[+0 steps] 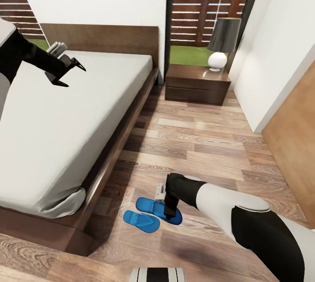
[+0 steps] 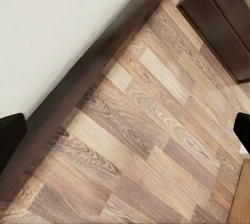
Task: In the bedroom, move the book from the bed onto either nightstand, and place the two sandals side by side next to the bed.
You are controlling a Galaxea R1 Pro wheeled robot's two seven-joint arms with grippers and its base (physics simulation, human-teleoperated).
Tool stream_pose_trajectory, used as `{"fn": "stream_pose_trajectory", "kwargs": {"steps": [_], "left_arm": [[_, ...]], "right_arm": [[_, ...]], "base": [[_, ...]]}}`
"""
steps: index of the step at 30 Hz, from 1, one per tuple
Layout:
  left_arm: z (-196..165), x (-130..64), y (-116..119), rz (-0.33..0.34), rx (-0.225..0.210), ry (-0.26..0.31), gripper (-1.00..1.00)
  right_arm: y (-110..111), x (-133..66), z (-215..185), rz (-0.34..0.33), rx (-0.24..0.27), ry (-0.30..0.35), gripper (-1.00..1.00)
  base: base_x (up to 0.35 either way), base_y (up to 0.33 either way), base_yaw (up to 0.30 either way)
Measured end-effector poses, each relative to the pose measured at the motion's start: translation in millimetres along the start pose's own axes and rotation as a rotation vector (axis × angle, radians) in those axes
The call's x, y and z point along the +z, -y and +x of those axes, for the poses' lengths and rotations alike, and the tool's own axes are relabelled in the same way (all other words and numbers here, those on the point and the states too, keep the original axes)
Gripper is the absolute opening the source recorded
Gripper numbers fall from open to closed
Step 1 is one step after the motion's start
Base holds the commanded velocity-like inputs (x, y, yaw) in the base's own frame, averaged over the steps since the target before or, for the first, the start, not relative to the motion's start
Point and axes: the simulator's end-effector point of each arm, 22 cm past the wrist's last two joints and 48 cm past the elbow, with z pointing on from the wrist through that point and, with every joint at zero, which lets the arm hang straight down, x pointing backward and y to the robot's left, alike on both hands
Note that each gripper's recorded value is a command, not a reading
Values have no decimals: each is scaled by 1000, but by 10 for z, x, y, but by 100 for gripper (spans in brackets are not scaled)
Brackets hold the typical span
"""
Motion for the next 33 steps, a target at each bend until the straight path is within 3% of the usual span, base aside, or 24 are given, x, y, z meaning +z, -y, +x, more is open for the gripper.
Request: {"fn": "stream_pose_trajectory", "kwargs": {"steps": [25,33], "left_arm": [[-10,-12,16,2,5,5,100],[-12,-12,12,1,5,5,100]], "right_arm": [[33,-1,5,15,1,-1,-100],[33,1,-72,15,-43,34,-100]], "base": [[44,56,0],[45,1,0]]}}
